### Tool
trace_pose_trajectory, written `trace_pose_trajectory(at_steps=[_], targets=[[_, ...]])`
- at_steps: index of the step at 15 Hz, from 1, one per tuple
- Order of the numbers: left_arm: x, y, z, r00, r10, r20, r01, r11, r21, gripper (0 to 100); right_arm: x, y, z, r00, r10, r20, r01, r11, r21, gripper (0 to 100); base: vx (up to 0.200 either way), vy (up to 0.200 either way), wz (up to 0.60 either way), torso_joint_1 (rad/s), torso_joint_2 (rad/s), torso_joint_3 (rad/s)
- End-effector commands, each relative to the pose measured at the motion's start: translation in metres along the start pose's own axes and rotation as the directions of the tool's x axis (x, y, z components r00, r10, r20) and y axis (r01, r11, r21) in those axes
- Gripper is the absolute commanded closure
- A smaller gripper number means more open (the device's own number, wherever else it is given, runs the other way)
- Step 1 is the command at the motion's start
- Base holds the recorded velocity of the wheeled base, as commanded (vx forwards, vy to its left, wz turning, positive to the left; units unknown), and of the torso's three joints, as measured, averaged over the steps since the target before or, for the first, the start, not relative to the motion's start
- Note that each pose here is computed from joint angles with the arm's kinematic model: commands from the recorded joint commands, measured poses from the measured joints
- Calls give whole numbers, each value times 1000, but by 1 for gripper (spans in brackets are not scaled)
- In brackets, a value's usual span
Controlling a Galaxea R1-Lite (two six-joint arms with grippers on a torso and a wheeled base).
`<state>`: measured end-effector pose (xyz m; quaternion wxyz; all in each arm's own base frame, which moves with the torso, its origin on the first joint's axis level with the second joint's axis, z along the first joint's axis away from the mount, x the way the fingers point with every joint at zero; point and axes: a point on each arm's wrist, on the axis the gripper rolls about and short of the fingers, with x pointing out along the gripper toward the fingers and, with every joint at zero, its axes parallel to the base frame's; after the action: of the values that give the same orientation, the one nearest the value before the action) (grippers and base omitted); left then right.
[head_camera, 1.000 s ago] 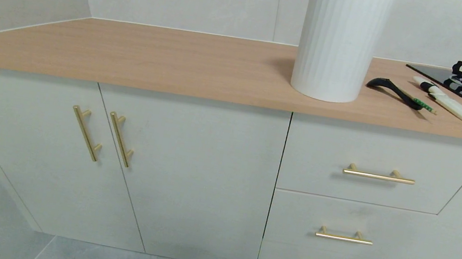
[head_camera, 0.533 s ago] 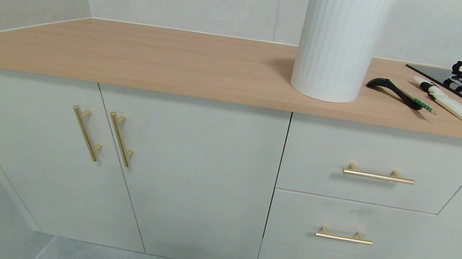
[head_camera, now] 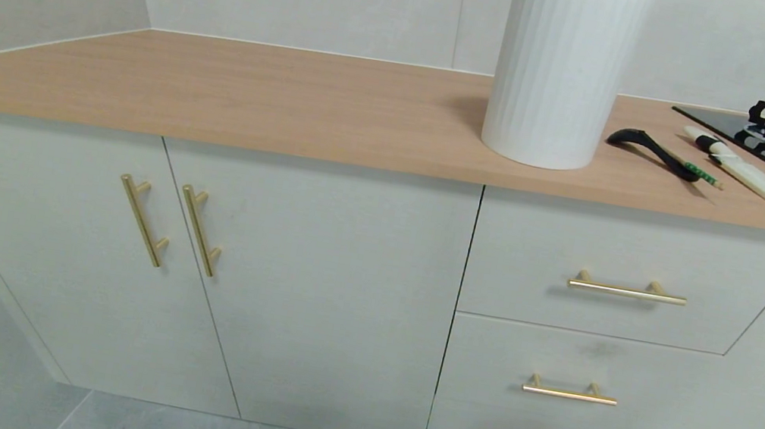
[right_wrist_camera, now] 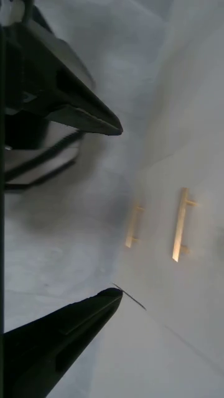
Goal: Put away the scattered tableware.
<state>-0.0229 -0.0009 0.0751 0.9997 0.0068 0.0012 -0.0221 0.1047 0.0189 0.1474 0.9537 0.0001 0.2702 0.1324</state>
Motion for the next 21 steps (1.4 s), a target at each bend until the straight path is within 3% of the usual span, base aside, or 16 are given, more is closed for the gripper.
trace_pose_trajectory(at_steps=[1,8,11,21], targets=[[0,0,0,1000,0,0,0,1000,0,0,91,-6,18,983,19,-185,-17,1000,12,0,0,0,0,0,0,0],[0,0,0,1000,0,0,0,1000,0,0,205,-20,-15,984,-65,-168,67,998,4,0,0,0,0,0,0,0],[0,0,0,1000,0,0,0,1000,0,0,222,-23,-30,983,-119,-138,122,992,18,0,0,0,0,0,0,0],[0,0,0,1000,0,0,0,1000,0,0,251,-24,-38,967,-252,22,248,962,118,0,0,0,0,0,0,0]])
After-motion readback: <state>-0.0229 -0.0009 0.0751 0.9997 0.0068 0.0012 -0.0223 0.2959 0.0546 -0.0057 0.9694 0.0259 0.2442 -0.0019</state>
